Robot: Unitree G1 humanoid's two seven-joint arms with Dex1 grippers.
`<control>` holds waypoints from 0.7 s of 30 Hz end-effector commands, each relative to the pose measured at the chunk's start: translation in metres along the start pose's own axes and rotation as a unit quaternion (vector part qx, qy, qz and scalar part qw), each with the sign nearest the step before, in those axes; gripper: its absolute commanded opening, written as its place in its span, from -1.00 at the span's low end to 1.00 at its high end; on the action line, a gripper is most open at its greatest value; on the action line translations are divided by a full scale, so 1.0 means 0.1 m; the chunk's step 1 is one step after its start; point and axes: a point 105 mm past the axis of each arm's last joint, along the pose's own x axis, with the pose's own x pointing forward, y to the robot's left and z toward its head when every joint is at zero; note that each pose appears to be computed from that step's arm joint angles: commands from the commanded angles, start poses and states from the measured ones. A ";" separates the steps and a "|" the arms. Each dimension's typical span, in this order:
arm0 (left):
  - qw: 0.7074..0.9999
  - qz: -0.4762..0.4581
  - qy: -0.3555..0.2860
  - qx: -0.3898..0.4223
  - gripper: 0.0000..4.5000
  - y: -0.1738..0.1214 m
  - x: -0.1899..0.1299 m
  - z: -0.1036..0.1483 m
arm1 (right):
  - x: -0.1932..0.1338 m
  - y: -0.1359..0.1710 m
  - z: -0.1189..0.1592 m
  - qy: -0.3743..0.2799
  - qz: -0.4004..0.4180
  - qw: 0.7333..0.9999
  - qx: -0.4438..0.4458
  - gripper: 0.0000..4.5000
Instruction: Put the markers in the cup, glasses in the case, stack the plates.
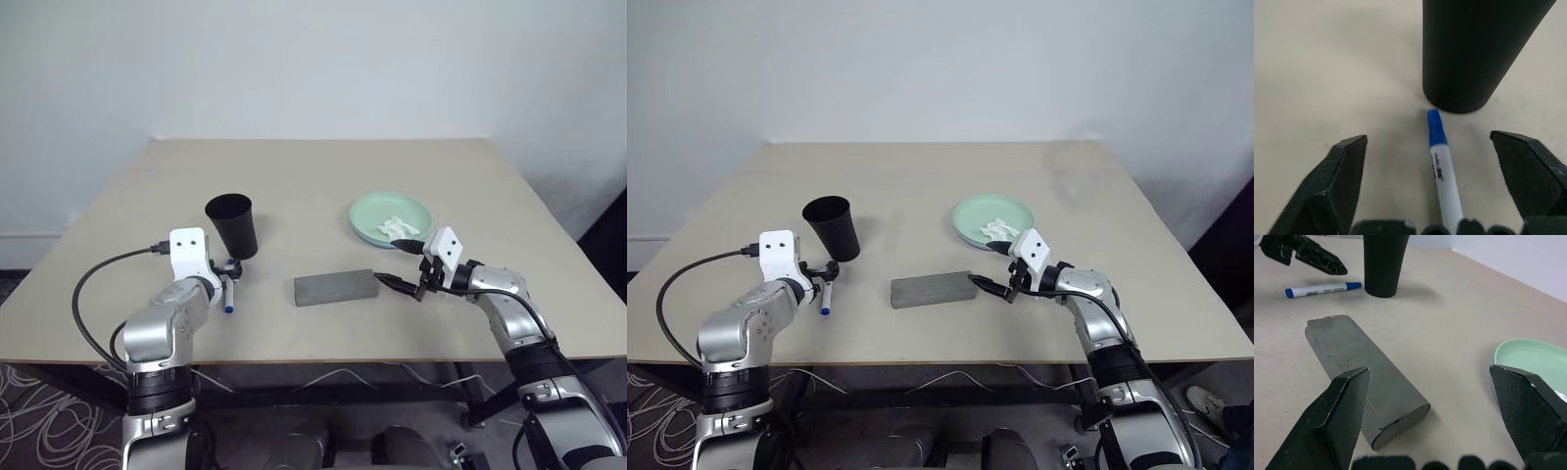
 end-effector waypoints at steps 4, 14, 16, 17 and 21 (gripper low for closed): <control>1.000 0.005 0.000 -0.015 0.85 -0.01 0.09 0.10 | 0.02 -0.06 0.17 -0.024 -0.006 0.999 -0.024 0.89; 0.999 0.017 0.030 0.008 0.85 0.01 0.21 0.05 | 0.01 -0.05 0.13 -0.020 -0.010 0.999 -0.024 0.89; 0.999 0.020 0.032 0.010 0.68 0.02 0.21 0.05 | 0.01 -0.05 0.13 -0.020 -0.012 0.999 -0.024 0.89; 0.999 0.022 0.034 0.010 0.60 0.01 0.21 0.04 | 0.00 -0.05 0.12 -0.020 -0.013 0.999 -0.024 0.89; 0.999 0.021 0.039 0.002 0.00 -0.01 0.19 0.03 | 0.00 -0.05 0.12 -0.019 -0.014 0.999 -0.023 0.89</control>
